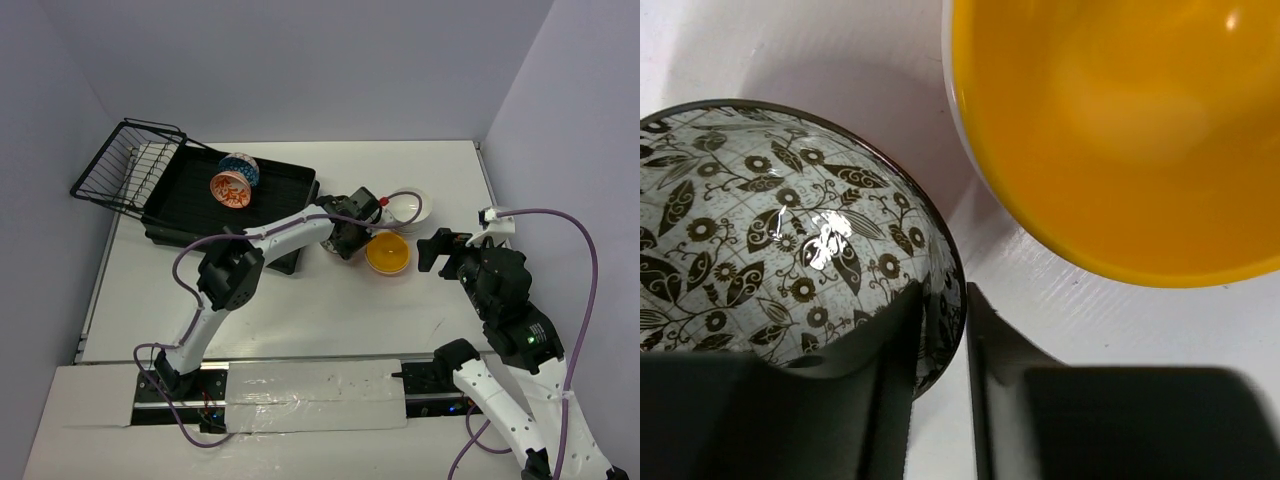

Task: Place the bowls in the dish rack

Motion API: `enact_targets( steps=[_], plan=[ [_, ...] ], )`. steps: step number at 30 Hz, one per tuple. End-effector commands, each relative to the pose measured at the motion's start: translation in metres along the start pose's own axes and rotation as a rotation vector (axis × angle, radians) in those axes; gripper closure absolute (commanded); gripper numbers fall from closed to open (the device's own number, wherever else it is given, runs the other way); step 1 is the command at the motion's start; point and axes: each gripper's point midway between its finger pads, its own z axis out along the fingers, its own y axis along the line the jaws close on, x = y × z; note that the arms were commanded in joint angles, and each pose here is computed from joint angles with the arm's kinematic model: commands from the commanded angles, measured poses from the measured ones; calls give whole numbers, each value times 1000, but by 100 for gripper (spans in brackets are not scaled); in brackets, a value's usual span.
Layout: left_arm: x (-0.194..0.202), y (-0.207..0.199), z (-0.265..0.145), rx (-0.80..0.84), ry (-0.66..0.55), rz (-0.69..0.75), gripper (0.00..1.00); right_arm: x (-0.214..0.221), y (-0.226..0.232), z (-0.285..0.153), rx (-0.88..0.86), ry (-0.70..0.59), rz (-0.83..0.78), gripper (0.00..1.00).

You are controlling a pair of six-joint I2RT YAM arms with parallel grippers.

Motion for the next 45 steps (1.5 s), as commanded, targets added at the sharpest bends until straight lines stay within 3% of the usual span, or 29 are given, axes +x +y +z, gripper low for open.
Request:
enact_targets(
  steps=[1,7,13,17,18,20,21,23,24,26,27,31,34,38,45],
  plan=[
    [-23,3,-14,-14,-67,22,77,-4,1,-4,-5,-20,4,2],
    [-45,11,-48,-51,-148,7,99,-6,2,-2,-13,-25,1,2],
    [-82,16,-114,-15,-342,-89,100,-7,4,0,-22,-34,-2,2],
    [-99,31,-166,61,-513,-270,100,-7,6,1,-32,-34,-4,2],
    [-111,36,-196,80,-609,-332,100,-7,7,2,-35,-33,-5,2],
    [-102,53,-205,105,-649,-416,100,-7,8,3,-39,-37,-8,2],
    [-112,60,-237,123,-759,-476,100,-6,8,4,-39,-35,-8,2],
    [-94,81,-238,125,-792,-581,100,-5,8,6,-42,-35,-10,2],
    [-101,88,-274,156,-918,-642,100,-4,9,7,-44,-31,-11,2],
    [-76,110,-268,175,-950,-749,100,-3,10,9,-47,-31,-12,2],
    [-72,113,-290,214,-1010,-809,100,-3,10,9,-51,-33,-11,2],
    [-41,154,-311,183,-1176,-976,100,-1,12,12,-60,-27,-9,2],
    [-5,169,-300,150,-1222,-1132,100,0,13,12,-65,-26,-11,2],
    [23,186,-316,130,-1383,-1256,100,2,13,13,-63,-20,-14,2],
    [66,218,-318,43,-1532,-1406,100,3,15,17,-68,-6,-28,2]
  ],
)
